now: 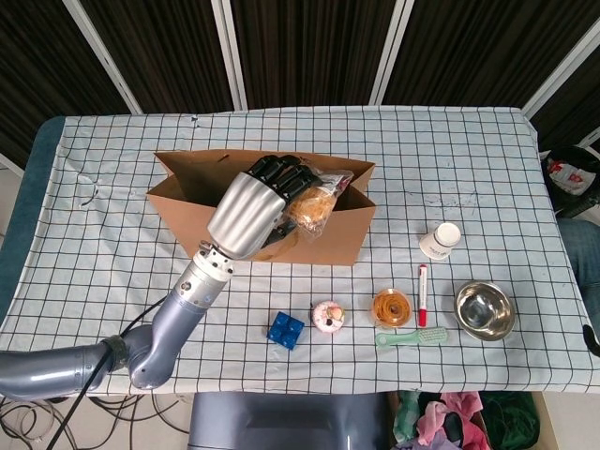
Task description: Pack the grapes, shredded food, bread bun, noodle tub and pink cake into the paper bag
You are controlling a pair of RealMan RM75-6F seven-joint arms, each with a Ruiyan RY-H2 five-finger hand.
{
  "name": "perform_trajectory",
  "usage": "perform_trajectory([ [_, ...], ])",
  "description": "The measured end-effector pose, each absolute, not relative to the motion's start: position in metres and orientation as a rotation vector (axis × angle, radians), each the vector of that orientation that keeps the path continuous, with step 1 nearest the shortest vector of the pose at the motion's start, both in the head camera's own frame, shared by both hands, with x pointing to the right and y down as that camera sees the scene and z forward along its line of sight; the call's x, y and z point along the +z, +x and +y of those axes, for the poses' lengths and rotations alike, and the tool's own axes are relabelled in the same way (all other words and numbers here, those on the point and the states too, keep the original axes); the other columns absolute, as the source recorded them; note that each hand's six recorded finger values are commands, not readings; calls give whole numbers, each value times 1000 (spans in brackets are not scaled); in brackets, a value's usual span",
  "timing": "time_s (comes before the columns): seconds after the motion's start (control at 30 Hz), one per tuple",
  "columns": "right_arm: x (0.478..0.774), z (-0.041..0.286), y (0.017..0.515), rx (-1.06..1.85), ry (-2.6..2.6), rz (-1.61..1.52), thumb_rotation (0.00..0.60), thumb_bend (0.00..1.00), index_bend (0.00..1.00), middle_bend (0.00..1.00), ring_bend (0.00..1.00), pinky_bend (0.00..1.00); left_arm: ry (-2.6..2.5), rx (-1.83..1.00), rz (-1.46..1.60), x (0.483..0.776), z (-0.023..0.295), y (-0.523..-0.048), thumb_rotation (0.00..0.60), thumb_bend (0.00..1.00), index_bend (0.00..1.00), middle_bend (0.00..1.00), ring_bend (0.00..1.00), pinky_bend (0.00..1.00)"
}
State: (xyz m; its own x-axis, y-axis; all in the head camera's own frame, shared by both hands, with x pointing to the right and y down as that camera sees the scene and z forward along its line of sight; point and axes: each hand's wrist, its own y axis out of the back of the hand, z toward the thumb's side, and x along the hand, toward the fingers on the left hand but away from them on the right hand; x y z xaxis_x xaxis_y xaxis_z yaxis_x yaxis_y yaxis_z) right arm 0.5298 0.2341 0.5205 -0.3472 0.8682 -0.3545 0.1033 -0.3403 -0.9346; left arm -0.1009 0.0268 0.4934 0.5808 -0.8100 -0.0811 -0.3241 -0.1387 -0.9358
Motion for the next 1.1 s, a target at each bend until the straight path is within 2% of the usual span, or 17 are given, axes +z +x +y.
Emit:
perform_trajectory([
  [0.2,521,234,530,1746,-1314,-1316,600,303,157,115,249,274,-1770,-591,987,499,16,-108,600,376,331,369,232,312],
  [0.4,521,234,530,1742,-1316,-1316,600,304,157,115,248,274,-1747,-651,979,504,8,-117,600,249,277,315,196,284],
  [0.47,520,234,530,1741,-1314,-1316,600,303,157,115,248,274,-1725,-674,967,505,6,-119,600,186,246,276,152,254],
  [0.53,520,234,530,1739,-1313,-1318,600,303,157,115,248,274,-1699,-697,953,506,3,-122,600,111,189,199,61,182],
  [0.63,521,234,529,1741,-1313,-1315,600,303,157,115,248,274,-1687,-729,935,507,2,-125,600,40,128,119,0,93],
  [0.87,520,234,528,1733,-1313,-1314,600,303,157,115,248,274,-1721,-792,925,504,3,-132,600,11,118,93,0,61],
  [1.1,521,234,529,1739,-1311,-1314,600,304,157,115,249,274,-1694,-704,968,477,10,-139,600,43,123,104,0,97],
])
